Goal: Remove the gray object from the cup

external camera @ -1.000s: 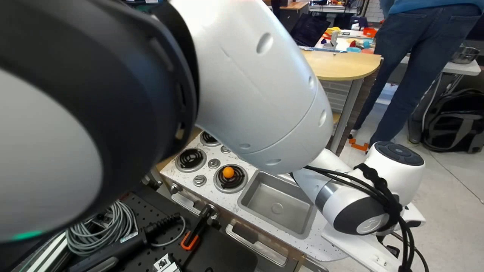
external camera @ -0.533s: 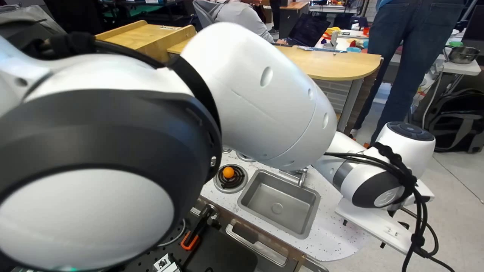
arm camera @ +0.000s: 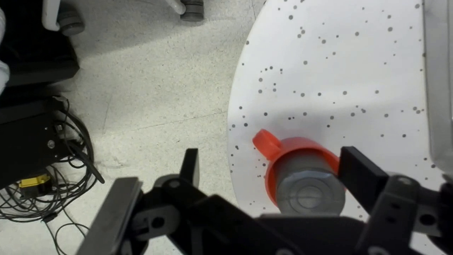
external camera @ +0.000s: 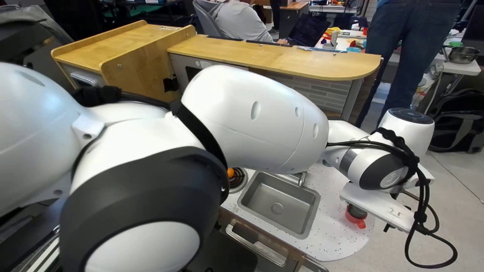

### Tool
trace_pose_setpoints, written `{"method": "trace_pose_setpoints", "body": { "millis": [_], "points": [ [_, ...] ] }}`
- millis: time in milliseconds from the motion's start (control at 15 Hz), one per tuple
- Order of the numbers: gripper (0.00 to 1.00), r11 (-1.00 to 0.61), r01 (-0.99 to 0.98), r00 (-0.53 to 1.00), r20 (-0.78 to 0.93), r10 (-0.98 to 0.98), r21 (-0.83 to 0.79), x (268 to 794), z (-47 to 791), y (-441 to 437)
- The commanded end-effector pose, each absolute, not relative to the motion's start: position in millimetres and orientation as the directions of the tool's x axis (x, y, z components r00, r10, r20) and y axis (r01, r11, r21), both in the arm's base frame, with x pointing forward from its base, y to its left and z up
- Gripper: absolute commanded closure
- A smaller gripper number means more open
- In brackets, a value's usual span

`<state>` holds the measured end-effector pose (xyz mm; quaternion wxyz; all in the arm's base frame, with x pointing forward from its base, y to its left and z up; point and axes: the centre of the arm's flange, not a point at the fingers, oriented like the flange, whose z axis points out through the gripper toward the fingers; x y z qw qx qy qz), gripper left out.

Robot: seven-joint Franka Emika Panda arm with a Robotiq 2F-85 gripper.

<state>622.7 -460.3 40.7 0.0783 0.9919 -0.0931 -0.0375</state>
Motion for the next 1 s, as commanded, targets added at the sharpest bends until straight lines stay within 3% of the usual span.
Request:
{"method": "trace_pose_setpoints", "body": {
  "millis": [0, 467, 667, 733, 933],
  "points": [
    [0.00, -0.973, -0.185, 0.979, -0.064, -0.195, 0.139, 688.6, 17.4, -492.7],
    [0.00, -0.978, -0.167, 0.984, -0.047, -0.174, 0.129, 704.2, 18.4, -478.1],
    [0.24, -0.978, -0.166, 0.984, -0.046, -0.173, 0.126, 704.7, 16.8, -477.5],
    [0.42, -0.977, -0.166, 0.984, -0.047, -0.173, 0.132, 704.3, 15.6, -477.4],
    [0.64, -0.978, -0.161, 0.984, -0.049, -0.169, 0.132, 704.2, 15.4, -477.4]
  ]
}}
